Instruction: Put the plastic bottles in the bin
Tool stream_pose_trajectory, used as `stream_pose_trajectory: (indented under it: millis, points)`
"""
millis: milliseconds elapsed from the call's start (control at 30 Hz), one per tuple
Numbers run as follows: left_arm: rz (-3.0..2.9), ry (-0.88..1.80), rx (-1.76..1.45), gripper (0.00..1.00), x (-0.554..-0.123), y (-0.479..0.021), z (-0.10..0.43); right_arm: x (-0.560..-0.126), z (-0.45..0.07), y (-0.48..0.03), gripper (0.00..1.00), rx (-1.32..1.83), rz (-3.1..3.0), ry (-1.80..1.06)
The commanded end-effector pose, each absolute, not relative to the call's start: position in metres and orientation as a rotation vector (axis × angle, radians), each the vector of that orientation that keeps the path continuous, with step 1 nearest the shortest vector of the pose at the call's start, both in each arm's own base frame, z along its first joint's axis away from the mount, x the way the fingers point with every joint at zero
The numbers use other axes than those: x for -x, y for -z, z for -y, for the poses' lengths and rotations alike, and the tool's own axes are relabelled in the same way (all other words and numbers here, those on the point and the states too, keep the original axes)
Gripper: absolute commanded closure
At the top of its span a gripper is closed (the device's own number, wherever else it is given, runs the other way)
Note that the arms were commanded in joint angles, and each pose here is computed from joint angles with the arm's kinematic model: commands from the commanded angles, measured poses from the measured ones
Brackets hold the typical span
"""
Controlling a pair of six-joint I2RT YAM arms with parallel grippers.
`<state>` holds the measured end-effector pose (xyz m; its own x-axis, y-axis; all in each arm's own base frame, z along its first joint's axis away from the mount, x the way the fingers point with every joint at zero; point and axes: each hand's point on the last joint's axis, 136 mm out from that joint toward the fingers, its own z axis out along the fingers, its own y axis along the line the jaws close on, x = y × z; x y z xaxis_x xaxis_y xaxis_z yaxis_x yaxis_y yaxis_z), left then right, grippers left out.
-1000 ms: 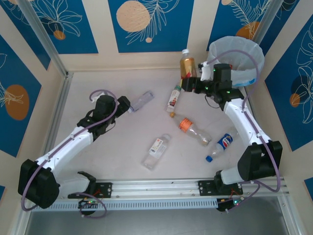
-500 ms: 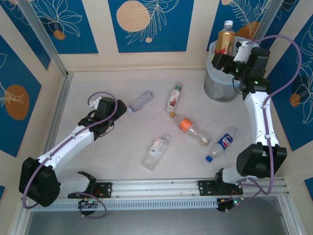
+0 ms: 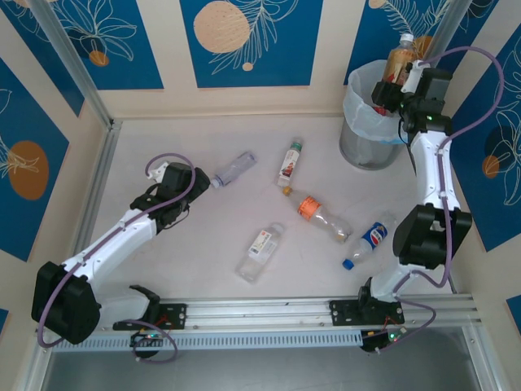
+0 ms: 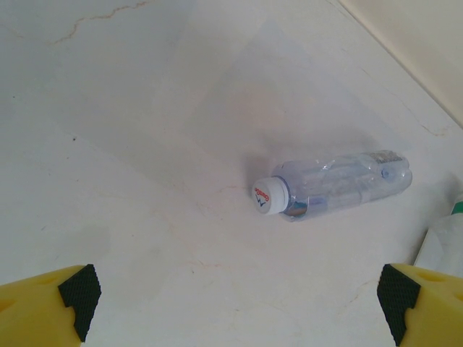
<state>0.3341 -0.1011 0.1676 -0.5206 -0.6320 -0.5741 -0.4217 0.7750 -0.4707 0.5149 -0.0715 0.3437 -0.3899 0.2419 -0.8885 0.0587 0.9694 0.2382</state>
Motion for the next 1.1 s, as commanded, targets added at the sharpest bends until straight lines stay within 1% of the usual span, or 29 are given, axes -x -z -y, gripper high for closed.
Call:
stream_pose_trajectory:
  millis: [0,333,700,900,1000,1067]
  points:
    - [-2.207,0.329,0.801,0.0,-0.332,-0.164,0.096,-0.524,0.097,-0.348,0.46,-0.2,-1.968,-0.01]
    - [-2.231,0.347,0.805,0.01,-0.332,-0.158,0.1,-0.564,0.124,-0.29,0.46,-0.221,-2.169,0.095]
    - [-2.222,0.371,0.774,0.01,-0.333,-0.162,0.102,-0.576,0.14,-0.233,0.43,-0.249,-2.371,0.169]
    - [-2.226,0.377,0.74,0.01,-0.335,-0.165,0.105,-0.579,0.147,-0.216,0.37,-0.229,-2.418,0.216]
    - [-2.234,0.38,0.742,0.0,-0.336,-0.164,0.107,-0.58,0.149,-0.212,0.32,-0.235,-2.425,0.225]
    - [-2.24,0.385,0.739,0.01,-0.337,-0.163,0.109,-0.582,0.148,-0.212,0.26,-0.244,-2.42,0.223]
